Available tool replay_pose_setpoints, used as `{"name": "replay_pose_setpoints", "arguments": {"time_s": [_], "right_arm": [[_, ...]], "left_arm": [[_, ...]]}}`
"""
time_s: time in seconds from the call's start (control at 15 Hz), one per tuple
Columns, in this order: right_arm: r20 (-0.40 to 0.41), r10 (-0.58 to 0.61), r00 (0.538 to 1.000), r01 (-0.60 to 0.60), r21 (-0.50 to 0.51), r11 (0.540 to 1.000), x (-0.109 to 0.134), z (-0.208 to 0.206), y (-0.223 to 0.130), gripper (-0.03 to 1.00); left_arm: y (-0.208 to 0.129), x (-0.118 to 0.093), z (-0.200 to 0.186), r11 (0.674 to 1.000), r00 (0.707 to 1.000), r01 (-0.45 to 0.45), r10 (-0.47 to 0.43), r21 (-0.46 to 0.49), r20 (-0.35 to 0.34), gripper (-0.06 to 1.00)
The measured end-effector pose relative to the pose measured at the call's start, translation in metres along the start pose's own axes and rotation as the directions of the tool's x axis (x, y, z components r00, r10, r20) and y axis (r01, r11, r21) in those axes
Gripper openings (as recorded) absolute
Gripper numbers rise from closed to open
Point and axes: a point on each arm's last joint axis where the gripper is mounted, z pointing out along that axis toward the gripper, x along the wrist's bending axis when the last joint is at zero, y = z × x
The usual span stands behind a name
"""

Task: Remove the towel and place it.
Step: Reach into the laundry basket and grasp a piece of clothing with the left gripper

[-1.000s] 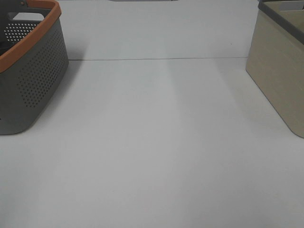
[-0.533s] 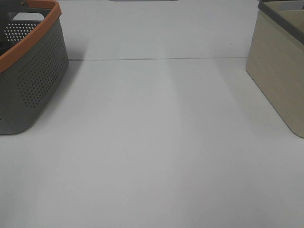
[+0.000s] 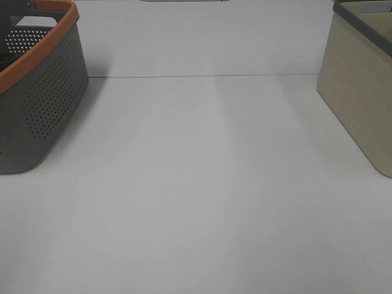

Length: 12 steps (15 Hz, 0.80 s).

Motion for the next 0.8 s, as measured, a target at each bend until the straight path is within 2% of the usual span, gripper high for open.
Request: {"name": "replay_pose_setpoints", "arguments": {"time_s": [0.8], "right_arm": [[0.0,0.0,1.0,0.0,0.003,1.0,0.0,0.0007,-0.0006,0.75]], "left_arm": [[0.0,0.0,0.0,1.0,1.0,-0.001,0.001,0.0,0.0,0.76]]}}
